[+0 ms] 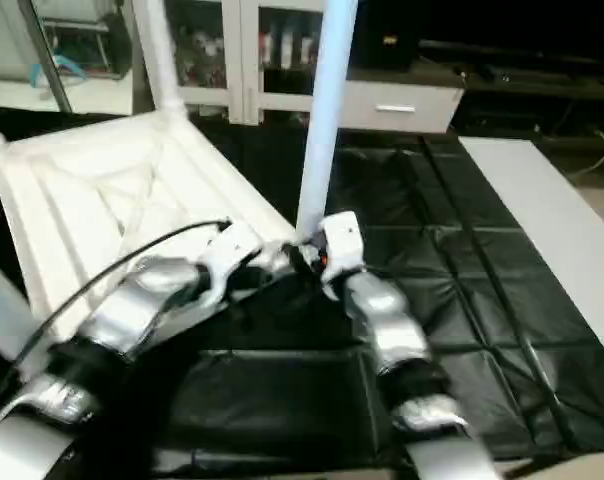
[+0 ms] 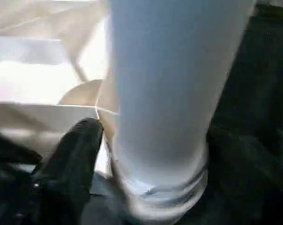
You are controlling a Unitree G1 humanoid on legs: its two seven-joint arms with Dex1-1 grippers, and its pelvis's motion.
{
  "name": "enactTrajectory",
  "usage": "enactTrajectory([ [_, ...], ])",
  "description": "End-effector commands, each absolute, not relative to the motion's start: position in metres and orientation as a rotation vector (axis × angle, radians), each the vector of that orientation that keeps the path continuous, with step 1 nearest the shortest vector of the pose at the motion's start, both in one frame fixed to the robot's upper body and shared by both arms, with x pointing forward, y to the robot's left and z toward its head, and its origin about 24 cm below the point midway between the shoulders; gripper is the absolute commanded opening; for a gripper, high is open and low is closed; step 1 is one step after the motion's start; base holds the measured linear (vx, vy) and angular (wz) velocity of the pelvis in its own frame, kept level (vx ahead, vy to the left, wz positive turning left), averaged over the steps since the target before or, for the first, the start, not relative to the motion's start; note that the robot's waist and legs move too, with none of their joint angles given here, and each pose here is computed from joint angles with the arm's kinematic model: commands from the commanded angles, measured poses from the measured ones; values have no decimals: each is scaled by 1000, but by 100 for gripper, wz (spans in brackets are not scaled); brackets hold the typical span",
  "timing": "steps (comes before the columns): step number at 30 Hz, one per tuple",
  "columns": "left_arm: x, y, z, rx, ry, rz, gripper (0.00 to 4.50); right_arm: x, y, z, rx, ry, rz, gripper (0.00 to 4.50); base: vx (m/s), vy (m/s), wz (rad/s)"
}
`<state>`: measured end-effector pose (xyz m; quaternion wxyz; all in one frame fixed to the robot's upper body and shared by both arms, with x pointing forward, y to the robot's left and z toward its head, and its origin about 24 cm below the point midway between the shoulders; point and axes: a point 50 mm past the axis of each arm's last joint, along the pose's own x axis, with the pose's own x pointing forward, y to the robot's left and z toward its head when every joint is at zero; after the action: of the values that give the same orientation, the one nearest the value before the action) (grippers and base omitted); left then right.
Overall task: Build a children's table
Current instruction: Rotate leg to tighten
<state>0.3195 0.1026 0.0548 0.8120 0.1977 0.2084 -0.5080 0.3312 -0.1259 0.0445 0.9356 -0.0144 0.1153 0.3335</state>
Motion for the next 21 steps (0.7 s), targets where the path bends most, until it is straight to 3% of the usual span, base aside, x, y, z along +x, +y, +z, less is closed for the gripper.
enactTrajectory([
  [1,304,90,47,444,473,-1264,0,324,-122,53,-31,236,820,403,0,0,0],
  [4,287,103,50,468,477,-1441,0,295,-147,52,-139,310,1053,413,0,0,0],
  [9,277,115,58,473,494,-1524,0,282,-166,56,-161,349,1125,413,0,0,0],
  [21,270,119,63,471,497,-1567,0,274,-162,56,-113,395,1223,413,0,0,0],
])
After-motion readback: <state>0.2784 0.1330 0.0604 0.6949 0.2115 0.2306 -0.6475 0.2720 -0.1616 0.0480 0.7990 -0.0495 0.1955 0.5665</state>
